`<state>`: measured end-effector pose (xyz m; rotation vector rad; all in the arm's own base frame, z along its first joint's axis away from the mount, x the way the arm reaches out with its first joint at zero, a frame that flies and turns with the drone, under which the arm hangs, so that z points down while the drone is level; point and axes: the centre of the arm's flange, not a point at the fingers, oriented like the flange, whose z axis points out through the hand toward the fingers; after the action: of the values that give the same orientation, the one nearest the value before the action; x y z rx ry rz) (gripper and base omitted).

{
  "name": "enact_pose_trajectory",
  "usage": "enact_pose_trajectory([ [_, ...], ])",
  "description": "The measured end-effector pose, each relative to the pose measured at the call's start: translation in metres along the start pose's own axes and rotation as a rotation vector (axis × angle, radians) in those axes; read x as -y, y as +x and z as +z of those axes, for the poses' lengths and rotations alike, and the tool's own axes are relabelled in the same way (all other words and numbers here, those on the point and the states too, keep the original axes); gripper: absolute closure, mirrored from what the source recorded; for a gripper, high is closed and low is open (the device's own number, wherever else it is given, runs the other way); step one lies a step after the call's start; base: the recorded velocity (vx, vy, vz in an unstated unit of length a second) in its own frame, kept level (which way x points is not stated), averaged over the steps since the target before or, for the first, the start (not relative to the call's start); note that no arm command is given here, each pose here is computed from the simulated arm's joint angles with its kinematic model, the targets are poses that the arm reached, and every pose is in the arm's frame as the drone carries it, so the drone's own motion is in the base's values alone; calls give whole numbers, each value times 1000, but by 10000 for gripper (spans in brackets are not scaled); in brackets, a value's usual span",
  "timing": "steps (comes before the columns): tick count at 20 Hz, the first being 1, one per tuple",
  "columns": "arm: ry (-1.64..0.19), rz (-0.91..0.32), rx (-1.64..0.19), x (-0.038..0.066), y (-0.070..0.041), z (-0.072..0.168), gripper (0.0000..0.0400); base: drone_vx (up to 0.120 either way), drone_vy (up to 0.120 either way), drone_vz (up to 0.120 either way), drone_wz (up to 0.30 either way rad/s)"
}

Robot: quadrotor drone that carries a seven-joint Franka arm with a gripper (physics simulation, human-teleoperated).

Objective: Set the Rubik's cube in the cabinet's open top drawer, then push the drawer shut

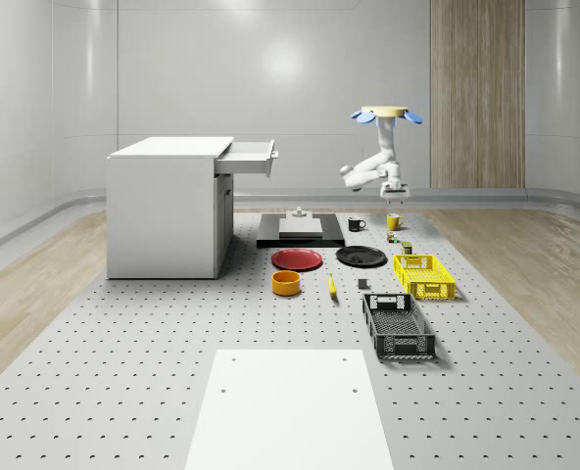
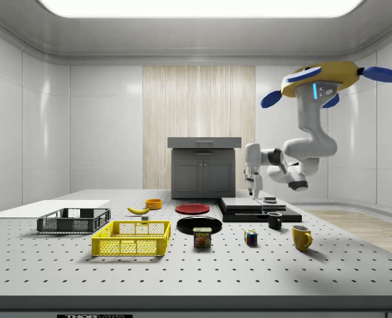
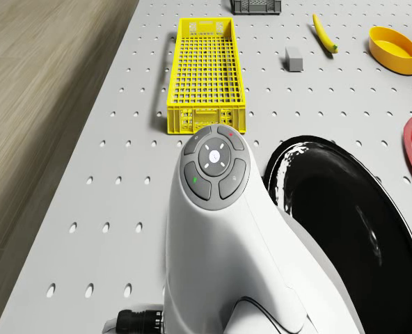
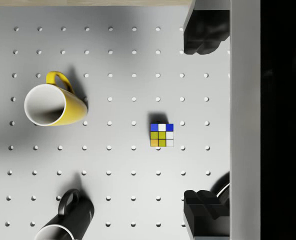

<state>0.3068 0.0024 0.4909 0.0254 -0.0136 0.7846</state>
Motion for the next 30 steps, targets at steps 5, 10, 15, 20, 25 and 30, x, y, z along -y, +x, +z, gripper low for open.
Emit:
enact_pose_trajectory([
  [5,-11,0,-12,1,-1,0,0,0,0,-120,0],
  [10,-15,0,-16,2,-2,0,0,0,-40,-120,0],
  [15,-17,0,-18,2,-2,0,0,0,-72,-120,0],
  [20,-18,0,-19,2,-2,0,0,0,0,-120,0],
  [25,-18,0,-19,2,-2,0,0,0,0,-120,0],
  [30,-18,0,-20,2,-2,0,0,0,0,-120,0],
])
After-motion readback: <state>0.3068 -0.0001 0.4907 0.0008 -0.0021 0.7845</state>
